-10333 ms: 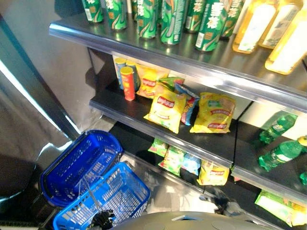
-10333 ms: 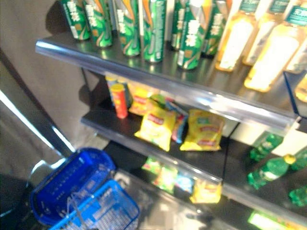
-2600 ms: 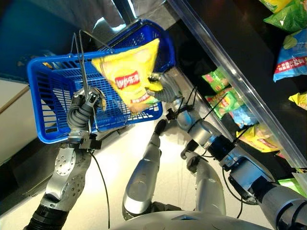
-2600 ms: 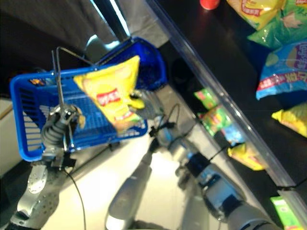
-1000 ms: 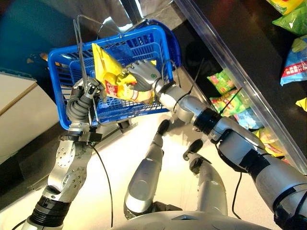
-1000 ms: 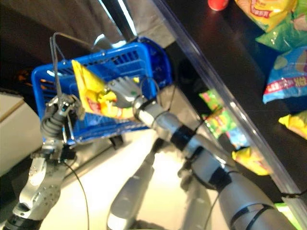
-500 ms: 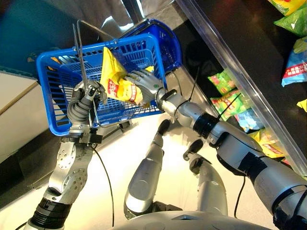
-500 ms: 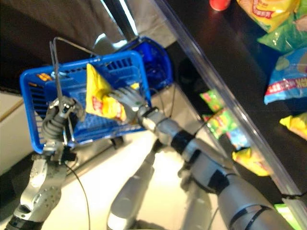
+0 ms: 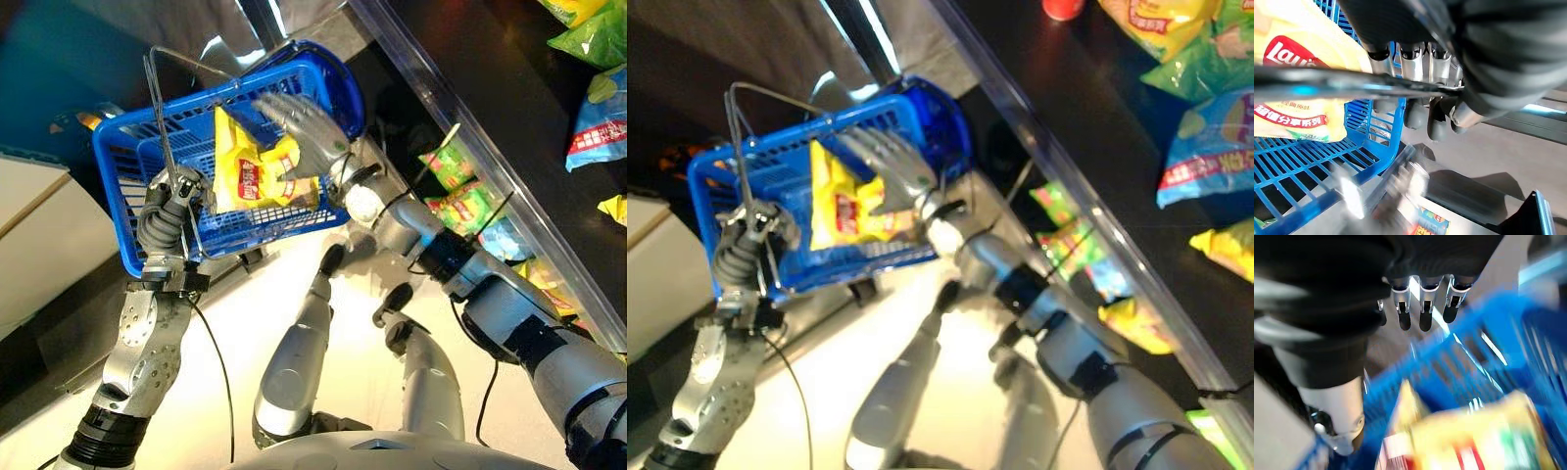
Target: Pick up the snacks into the basket
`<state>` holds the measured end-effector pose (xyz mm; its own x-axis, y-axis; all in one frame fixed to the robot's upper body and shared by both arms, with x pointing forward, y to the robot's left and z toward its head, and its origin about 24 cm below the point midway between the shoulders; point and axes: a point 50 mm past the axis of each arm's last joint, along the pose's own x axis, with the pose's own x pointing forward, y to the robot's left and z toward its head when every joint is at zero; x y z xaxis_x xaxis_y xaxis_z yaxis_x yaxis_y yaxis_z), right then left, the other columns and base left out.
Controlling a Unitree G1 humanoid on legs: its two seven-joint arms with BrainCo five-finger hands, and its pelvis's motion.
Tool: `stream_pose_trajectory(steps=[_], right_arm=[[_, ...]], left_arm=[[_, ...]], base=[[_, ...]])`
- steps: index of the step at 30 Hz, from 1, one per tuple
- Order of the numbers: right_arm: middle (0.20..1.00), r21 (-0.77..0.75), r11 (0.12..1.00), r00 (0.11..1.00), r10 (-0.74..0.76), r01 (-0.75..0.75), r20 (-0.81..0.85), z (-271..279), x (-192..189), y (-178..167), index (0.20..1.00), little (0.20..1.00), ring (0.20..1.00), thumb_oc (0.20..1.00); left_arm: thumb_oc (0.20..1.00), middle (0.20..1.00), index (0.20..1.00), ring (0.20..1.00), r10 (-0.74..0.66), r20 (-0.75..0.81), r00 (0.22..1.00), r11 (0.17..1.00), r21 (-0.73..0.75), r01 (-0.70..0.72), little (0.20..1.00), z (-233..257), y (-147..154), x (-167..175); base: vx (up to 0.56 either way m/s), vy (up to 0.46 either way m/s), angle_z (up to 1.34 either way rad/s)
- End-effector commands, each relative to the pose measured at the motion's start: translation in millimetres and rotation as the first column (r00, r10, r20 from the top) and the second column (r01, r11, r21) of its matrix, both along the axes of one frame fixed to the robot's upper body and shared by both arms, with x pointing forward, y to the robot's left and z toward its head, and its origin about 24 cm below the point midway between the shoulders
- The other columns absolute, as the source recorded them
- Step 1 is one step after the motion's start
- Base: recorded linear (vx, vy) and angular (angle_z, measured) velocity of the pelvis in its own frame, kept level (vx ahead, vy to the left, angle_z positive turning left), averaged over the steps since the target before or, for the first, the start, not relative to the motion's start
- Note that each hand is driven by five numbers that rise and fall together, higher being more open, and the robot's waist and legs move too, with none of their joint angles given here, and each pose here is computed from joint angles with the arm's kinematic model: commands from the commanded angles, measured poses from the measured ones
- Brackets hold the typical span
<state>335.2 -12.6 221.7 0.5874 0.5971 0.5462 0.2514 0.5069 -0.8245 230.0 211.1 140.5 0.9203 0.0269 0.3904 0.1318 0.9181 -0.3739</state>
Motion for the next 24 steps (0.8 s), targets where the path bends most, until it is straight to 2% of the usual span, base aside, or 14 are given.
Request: stream_pose_trajectory(steps=[1, 7, 12, 17, 19, 20, 21, 23, 24], right_arm=[[1.000, 0.174, 0.959, 0.970, 0.201, -0.224, 0.140, 35, -35, 16, 1.000, 1.000, 1.000, 1.000], [1.000, 0.269, 0.896, 0.921, 0.285, -0.355, 0.266, 59, -63, 0, 1.000, 1.000, 1.000, 1.000], [1.000, 0.350, 0.835, 0.899, 0.343, -0.425, 0.274, 60, -78, -17, 1.000, 1.000, 1.000, 1.000], [1.000, 0.461, 0.795, 0.917, 0.380, -0.393, 0.126, 32, -75, -34, 1.000, 1.000, 1.000, 1.000], [1.000, 0.524, 0.783, 0.917, 0.399, -0.335, -0.010, 7, -68, -46, 1.000, 1.000, 1.000, 1.000], [1.000, 0.549, 0.799, 0.903, 0.395, -0.247, -0.168, -23, -61, -57, 1.000, 1.000, 1.000, 1.000], [1.000, 0.558, 0.805, 0.880, 0.399, -0.201, -0.259, -41, -60, -63, 1.000, 1.000, 1.000, 1.000], [1.000, 0.574, 0.802, 0.853, 0.408, -0.165, -0.325, -55, -60, -71, 1.000, 1.000, 1.000, 1.000], [1.000, 0.578, 0.809, 0.810, 0.408, -0.107, -0.422, -75, -59, -77, 1.000, 1.000, 1.000, 1.000]], left_arm=[[0.200, 0.200, 0.200, 0.200, 0.097, 0.292, 0.951, 0.991, 0.061, -0.120, 0.200, 43, 8, -14], [0.200, 0.200, 0.200, 0.200, 0.157, 0.242, 0.957, 0.973, 0.125, -0.192, 0.200, 31, 14, -7], [0.200, 0.200, 0.200, 0.200, 0.230, 0.122, 0.966, 0.948, 0.195, -0.250, 0.200, 4, 25, -1], [0.200, 0.200, 0.200, 0.200, 0.296, -0.021, 0.955, 0.931, 0.228, -0.284, 0.200, -29, 33, 4], [0.200, 0.200, 0.200, 0.200, 0.326, -0.108, 0.939, 0.921, 0.260, -0.290, 0.200, -50, 37, 5], [0.200, 0.200, 0.200, 0.200, 0.358, -0.201, 0.912, 0.911, 0.292, -0.293, 0.200, -75, 41, 8], [0.200, 0.200, 0.200, 0.200, 0.377, -0.252, 0.891, 0.908, 0.291, -0.302, 0.200, -87, 43, 7], [0.200, 0.200, 0.200, 0.200, 0.396, -0.273, 0.877, 0.898, 0.315, -0.308, 0.200, -94, 46, 6], [0.200, 0.200, 0.200, 0.200, 0.413, -0.309, 0.857, 0.891, 0.331, -0.310, 0.200, -105, 48, 5]], base=[[-0.02, 0.007, -0.08], [-0.01, 0.011, -0.19], [0.00, 0.029, -0.14], [0.01, 0.035, -0.25], [0.05, 0.058, -0.26], [0.08, 0.079, -0.13], [0.08, 0.096, -0.26], [0.05, 0.067, -0.38], [0.05, 0.075, -0.38]])
